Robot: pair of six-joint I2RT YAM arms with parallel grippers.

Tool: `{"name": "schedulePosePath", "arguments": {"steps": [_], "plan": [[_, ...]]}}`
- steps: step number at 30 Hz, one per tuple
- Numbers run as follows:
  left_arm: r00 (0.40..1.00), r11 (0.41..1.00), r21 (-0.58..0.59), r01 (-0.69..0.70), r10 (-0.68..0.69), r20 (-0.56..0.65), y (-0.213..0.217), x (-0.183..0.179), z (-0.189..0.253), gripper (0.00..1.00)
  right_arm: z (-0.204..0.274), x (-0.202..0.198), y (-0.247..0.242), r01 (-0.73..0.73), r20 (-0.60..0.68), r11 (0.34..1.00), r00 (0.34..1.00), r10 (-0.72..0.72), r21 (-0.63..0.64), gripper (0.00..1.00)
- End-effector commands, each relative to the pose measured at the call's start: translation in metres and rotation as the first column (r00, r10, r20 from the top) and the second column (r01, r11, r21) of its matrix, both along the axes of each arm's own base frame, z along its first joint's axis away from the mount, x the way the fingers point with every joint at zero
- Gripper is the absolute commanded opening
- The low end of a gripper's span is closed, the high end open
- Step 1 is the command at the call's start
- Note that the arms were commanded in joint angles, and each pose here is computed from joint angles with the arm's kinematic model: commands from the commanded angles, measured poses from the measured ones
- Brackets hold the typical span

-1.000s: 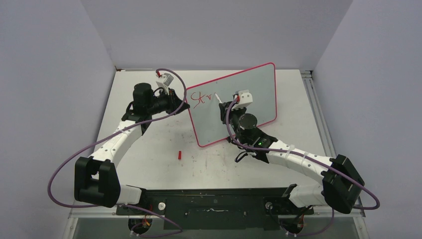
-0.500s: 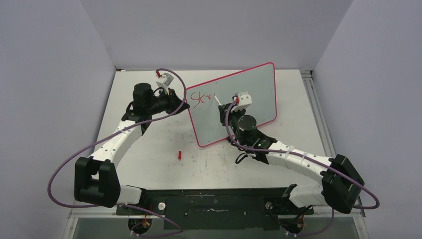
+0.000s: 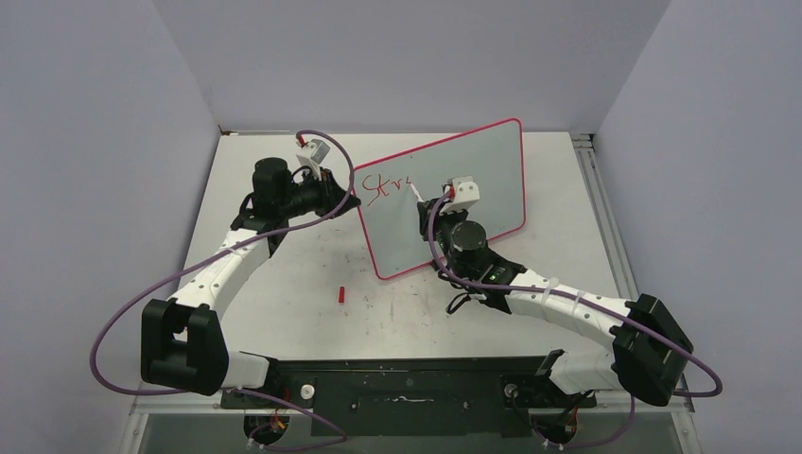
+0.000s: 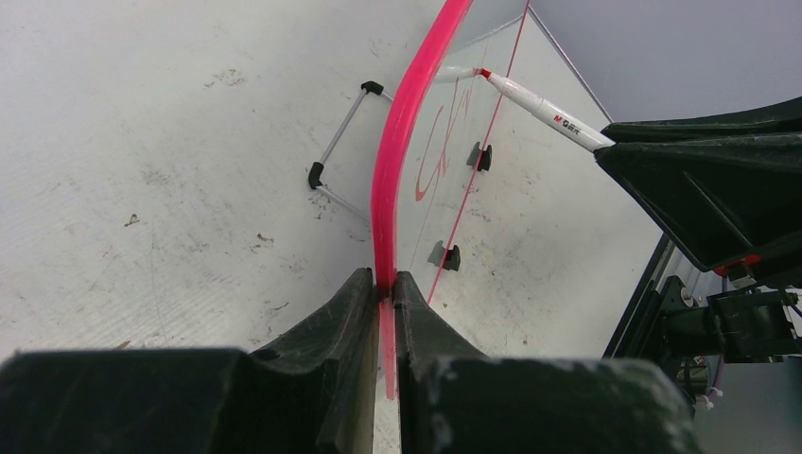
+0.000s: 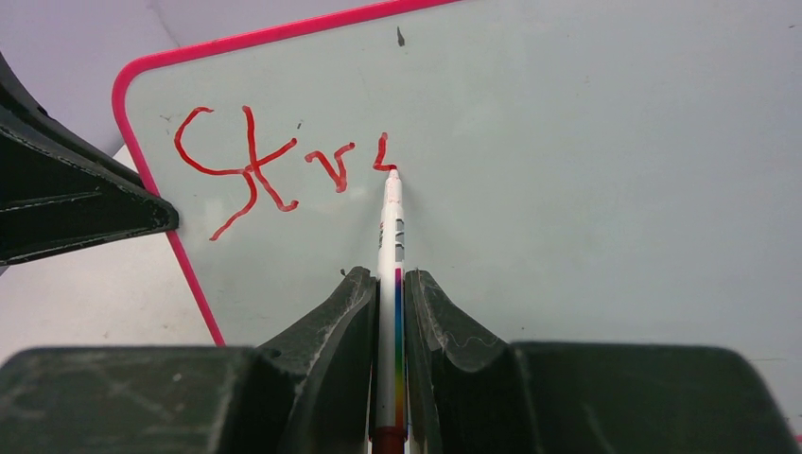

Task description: Write a sentence on the whiteboard

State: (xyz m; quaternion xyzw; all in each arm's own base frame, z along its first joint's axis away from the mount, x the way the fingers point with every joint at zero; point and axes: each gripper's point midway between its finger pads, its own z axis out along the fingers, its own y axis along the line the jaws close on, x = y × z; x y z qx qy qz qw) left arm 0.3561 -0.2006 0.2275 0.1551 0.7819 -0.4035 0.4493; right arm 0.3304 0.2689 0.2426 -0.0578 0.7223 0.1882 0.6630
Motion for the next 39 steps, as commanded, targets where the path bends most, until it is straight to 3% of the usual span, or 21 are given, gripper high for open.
{"name": "schedulePosePath", "arguments": {"steps": [1,39], "plan": [[0.996,0.999,-0.025,0.030,-0.028,0.085,-0.003,-0.006,0.029,0.00,0.008,0.001,-0.014,0.059,0.015,0.998,0.998,-0.059,0.015,0.05],[0.996,0.999,-0.027,0.037,-0.035,0.086,-0.004,-0.007,0.030,0.00,0.038,0.014,0.004,0.024,0.093,0.999,0.995,-0.027,0.029,0.05]]}}
